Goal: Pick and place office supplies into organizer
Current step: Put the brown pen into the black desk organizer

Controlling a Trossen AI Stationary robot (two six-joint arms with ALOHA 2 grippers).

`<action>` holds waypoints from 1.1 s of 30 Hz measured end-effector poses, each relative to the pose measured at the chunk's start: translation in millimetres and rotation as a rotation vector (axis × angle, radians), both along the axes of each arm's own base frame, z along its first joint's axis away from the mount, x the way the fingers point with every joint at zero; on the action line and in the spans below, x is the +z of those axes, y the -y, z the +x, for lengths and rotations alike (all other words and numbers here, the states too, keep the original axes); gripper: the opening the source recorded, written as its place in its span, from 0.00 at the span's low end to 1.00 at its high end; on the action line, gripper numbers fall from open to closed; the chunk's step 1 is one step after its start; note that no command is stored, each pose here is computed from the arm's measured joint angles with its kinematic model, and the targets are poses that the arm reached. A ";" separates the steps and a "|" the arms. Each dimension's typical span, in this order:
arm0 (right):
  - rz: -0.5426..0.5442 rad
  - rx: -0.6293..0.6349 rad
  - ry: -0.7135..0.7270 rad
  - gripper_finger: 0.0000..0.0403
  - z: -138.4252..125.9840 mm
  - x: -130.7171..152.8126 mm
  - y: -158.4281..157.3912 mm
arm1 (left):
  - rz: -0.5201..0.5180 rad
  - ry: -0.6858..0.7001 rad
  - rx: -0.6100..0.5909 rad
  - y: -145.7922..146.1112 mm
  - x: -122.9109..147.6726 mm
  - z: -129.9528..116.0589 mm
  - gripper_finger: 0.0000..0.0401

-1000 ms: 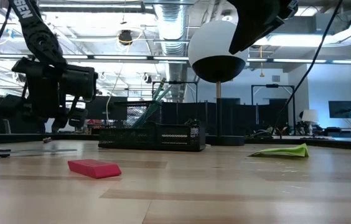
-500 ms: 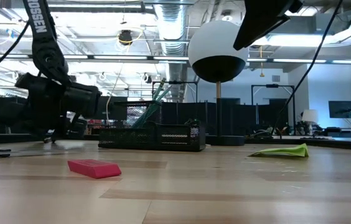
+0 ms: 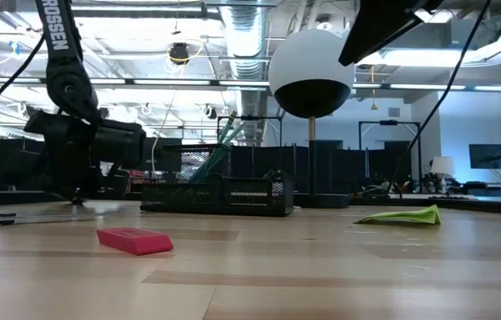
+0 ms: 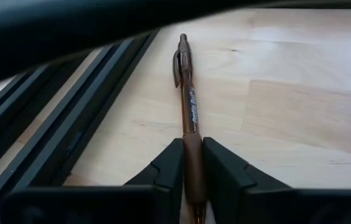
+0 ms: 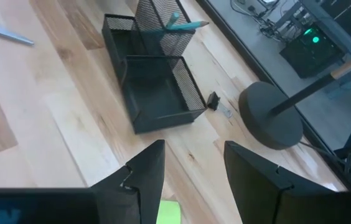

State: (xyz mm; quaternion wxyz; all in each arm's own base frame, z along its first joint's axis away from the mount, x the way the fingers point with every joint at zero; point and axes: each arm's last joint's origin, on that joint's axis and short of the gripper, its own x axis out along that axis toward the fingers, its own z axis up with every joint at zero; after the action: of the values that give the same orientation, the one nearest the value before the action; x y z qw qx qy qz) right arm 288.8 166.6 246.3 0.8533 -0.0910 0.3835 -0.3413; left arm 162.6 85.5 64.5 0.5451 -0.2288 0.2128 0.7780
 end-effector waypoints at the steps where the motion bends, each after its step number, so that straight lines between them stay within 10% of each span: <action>1: 0.000 0.003 0.000 0.40 -0.5 0.0 -0.9 | 0.002 0.004 -0.005 0.6 -0.1 0.6 0.11; 13: 0.000 0.022 0.000 0.40 -3.7 0.0 -6.3 | 0.014 0.016 -0.073 9.2 -0.4 7.5 0.09; 33: -0.016 -0.012 -0.013 0.40 2.1 0.3 5.6 | -0.069 0.116 -0.475 71.1 44.2 87.4 0.08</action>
State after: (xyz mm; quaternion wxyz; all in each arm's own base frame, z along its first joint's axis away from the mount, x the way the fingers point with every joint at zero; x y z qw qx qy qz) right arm 290.9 161.1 246.6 0.8481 -0.0976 0.3868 -0.3486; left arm 249.9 14.4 108.7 0.7158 -0.2352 0.2556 0.6058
